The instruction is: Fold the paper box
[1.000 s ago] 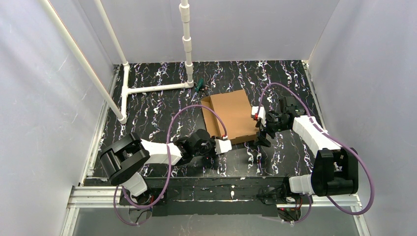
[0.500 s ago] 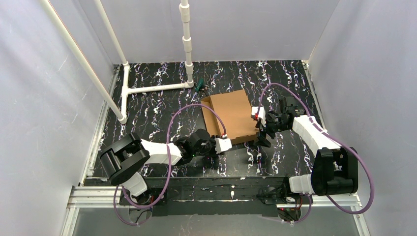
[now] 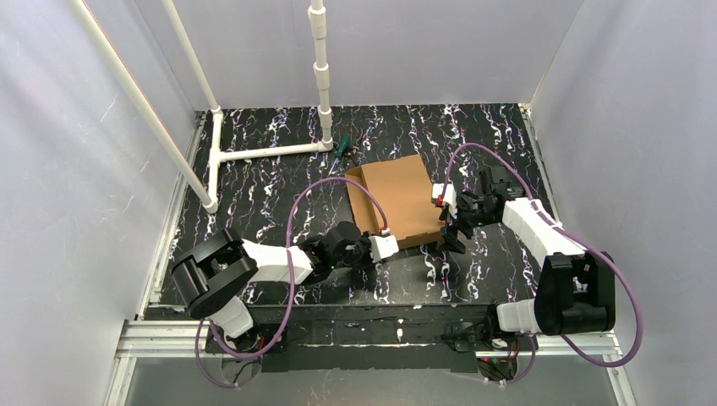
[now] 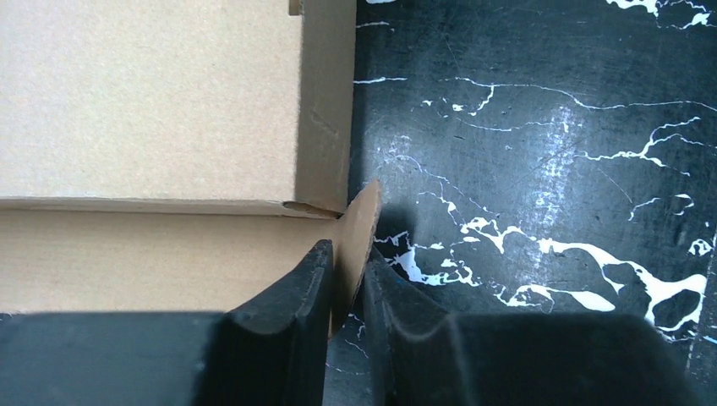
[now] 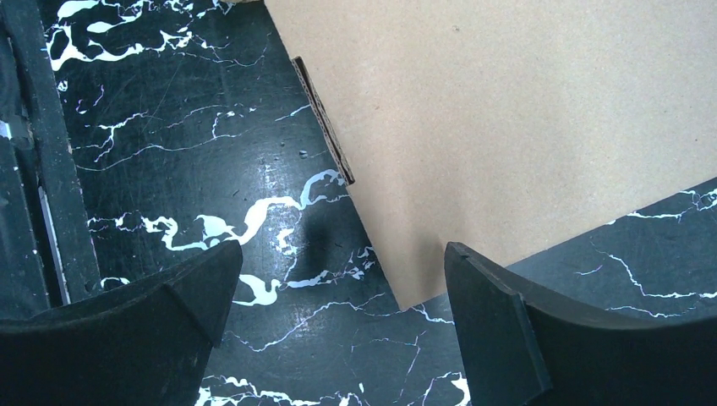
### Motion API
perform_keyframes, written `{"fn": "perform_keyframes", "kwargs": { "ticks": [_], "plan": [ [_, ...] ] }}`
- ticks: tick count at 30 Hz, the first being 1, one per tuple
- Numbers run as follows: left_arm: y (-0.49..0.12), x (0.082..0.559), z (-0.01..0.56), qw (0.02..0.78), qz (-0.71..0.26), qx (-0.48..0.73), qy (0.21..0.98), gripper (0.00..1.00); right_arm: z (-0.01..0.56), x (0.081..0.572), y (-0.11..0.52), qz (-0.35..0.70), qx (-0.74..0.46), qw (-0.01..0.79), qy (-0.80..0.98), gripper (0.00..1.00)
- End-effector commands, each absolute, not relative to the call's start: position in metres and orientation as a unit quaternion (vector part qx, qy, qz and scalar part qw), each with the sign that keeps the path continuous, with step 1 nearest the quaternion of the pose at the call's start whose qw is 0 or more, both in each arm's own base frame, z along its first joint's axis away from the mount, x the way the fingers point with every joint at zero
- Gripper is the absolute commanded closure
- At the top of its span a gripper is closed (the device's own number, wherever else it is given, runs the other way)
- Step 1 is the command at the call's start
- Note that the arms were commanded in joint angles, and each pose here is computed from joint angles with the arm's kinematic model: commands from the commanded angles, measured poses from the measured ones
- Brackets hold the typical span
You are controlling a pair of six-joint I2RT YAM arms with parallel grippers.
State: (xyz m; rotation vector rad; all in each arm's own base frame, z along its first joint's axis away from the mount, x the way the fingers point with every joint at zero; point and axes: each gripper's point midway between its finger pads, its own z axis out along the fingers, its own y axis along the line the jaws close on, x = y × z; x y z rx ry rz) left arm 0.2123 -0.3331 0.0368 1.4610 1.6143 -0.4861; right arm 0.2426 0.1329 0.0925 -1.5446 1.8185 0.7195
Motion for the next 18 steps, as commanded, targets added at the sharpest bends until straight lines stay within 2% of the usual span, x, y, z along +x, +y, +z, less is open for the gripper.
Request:
{"fn": "perform_keyframes", "kwargs": {
  "ticks": [1, 6, 18],
  "plan": [
    [-0.336, 0.211, 0.046, 0.453, -0.206, 0.581, 0.644, 0.86, 0.098, 0.244, 0.135, 0.281, -0.588, 0.321, 0.687, 0.02],
    [-0.333, 0.209, 0.043, 0.45, -0.207, 0.574, 0.652, 0.94, 0.097, 0.244, 0.135, 0.282, -0.587, 0.318, 0.689, 0.02],
    [-0.325, 0.208, 0.031, 0.444, -0.208, 0.546, 0.679, 1.0, 0.089, 0.256, 0.129, 0.258, -0.567, 0.314, 0.716, 0.02]
  ]
}}
